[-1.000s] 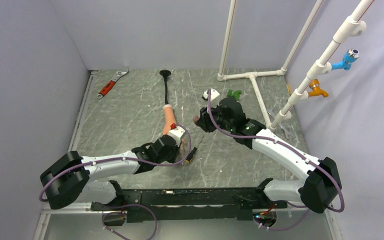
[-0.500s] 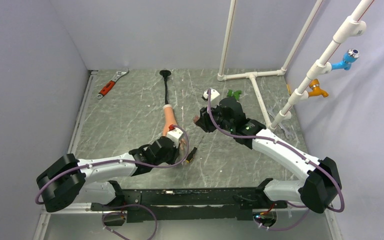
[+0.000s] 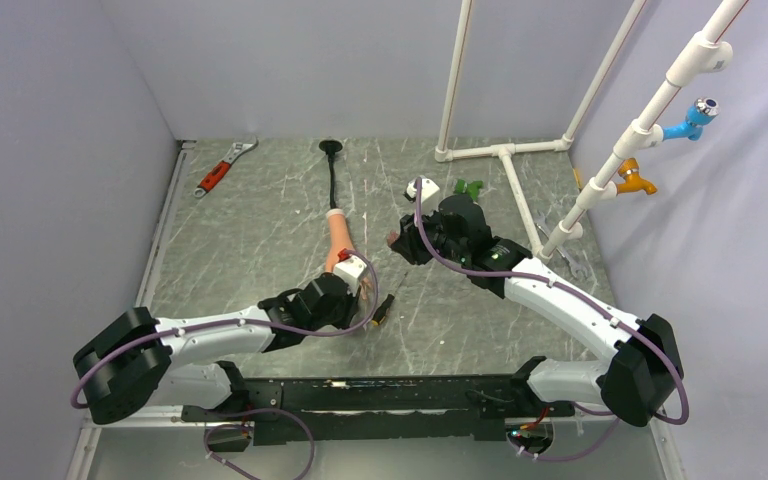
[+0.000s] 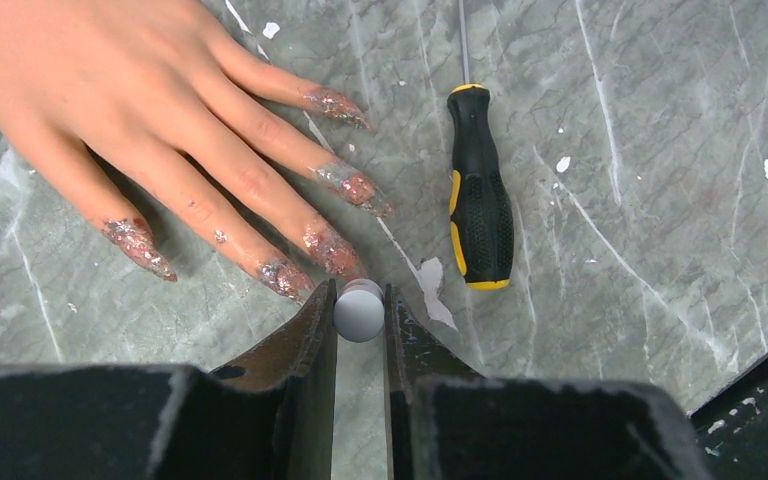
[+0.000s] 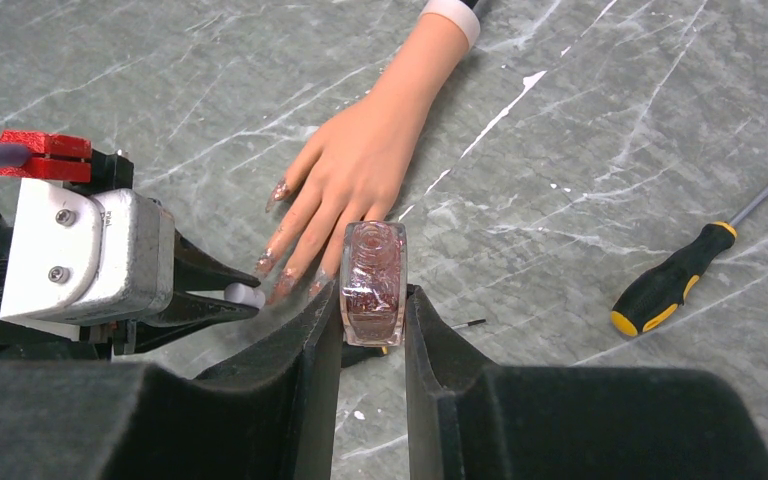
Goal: Paint the nails
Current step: Paint the nail polish on the nail.
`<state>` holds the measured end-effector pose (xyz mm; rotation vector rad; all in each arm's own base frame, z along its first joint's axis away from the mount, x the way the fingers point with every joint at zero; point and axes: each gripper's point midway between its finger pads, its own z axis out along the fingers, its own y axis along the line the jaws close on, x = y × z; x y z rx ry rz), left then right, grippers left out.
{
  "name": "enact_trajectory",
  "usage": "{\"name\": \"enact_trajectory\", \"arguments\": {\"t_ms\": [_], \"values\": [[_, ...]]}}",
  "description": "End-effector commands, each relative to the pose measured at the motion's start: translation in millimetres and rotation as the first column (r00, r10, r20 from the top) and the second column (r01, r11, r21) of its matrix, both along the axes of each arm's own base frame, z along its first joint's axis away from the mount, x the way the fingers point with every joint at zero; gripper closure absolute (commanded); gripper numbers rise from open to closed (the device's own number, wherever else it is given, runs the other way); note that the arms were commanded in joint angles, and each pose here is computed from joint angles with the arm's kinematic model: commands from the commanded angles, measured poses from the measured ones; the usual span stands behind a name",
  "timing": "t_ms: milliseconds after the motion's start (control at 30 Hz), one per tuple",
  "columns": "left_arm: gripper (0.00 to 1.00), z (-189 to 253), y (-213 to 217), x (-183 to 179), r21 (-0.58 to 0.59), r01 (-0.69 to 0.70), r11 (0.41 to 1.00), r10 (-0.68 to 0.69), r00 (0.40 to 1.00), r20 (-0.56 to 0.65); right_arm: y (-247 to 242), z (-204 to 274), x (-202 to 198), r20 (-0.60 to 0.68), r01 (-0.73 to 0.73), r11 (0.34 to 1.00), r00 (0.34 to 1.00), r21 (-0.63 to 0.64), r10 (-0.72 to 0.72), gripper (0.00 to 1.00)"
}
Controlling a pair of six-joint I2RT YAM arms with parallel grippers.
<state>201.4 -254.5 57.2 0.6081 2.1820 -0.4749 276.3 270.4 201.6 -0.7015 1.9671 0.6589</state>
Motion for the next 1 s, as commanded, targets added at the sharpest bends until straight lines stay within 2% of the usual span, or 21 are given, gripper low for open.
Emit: {"name": "enact_trajectory", "arguments": {"t_ms": [0, 967], "values": [[1.0, 16, -8, 12, -0.01, -0.006, 1.0, 0.007, 0.999, 0.054, 3, 24, 4, 0.06, -0.001, 0.998, 0.998, 0.06, -0.002, 1.0], [1.0, 32, -3, 31, 0.002, -0.038, 0.999, 0.038, 0.995, 0.092, 4, 24, 4, 0.059, -0.003, 0.998, 0.998, 0.06, 0.0, 1.0]]}}
